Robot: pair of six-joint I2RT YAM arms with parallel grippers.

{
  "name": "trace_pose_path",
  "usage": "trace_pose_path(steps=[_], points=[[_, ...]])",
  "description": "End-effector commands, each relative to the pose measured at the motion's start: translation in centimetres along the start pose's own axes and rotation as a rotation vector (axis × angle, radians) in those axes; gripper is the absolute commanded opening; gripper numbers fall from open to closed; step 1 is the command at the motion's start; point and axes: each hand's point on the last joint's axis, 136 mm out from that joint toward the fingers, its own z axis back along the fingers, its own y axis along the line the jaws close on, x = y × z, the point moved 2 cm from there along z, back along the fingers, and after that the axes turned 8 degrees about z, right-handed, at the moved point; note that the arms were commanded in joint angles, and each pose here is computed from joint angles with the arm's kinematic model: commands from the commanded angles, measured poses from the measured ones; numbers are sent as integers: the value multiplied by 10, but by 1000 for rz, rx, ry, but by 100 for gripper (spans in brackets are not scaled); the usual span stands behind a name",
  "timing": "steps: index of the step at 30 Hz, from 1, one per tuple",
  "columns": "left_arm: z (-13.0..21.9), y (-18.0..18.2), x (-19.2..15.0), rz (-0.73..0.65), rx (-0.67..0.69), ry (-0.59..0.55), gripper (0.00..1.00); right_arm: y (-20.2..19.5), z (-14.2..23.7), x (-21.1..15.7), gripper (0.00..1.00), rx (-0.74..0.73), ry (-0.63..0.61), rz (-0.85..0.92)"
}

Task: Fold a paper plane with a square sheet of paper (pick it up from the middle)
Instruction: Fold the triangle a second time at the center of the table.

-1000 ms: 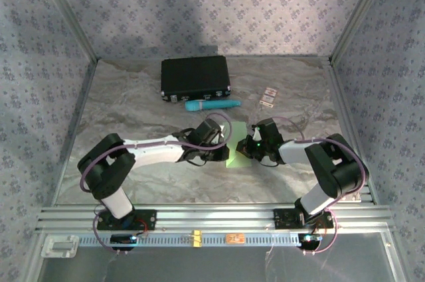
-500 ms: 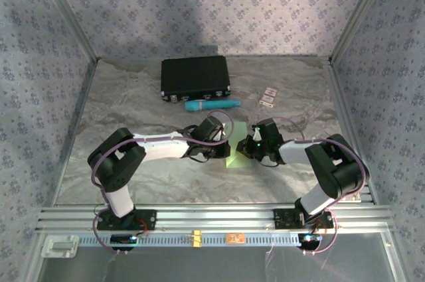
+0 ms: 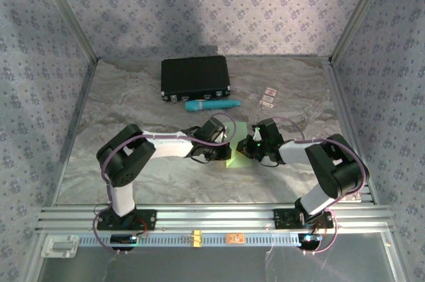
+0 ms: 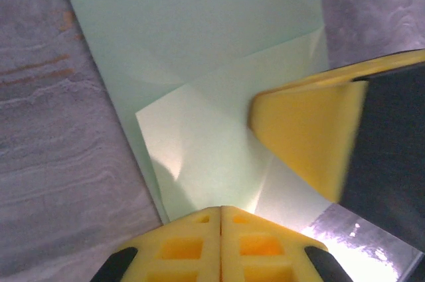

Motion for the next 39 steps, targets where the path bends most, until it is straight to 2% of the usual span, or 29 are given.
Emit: trace_pose_path(steps=[1,7,12,16,20,30,35,39], points=[[-7,14,-5,15,73,21,5,-13,3,-8,9,-50,20,-17],[-11,40,-19,27,146,41,2,11,14,4,10,9,-6,39],[-8,43,-20,20,162,36,2,23,8,-7,10,35,30,78],[-6,41,-19,11,163,31,2,12,-3,-18,10,-4,64,60],[-6,42,-19,7,166,33,2,-8,-6,-15,9,-35,56,13],[-6,47,-21,11,179,30,1,-37,18,34,9,-52,-73,-83],[-5,45,-20,13,169,21,2,-13,29,43,10,9,-105,-24],[-4,42,-18,6,161,16,1,3,27,34,10,23,-91,28]])
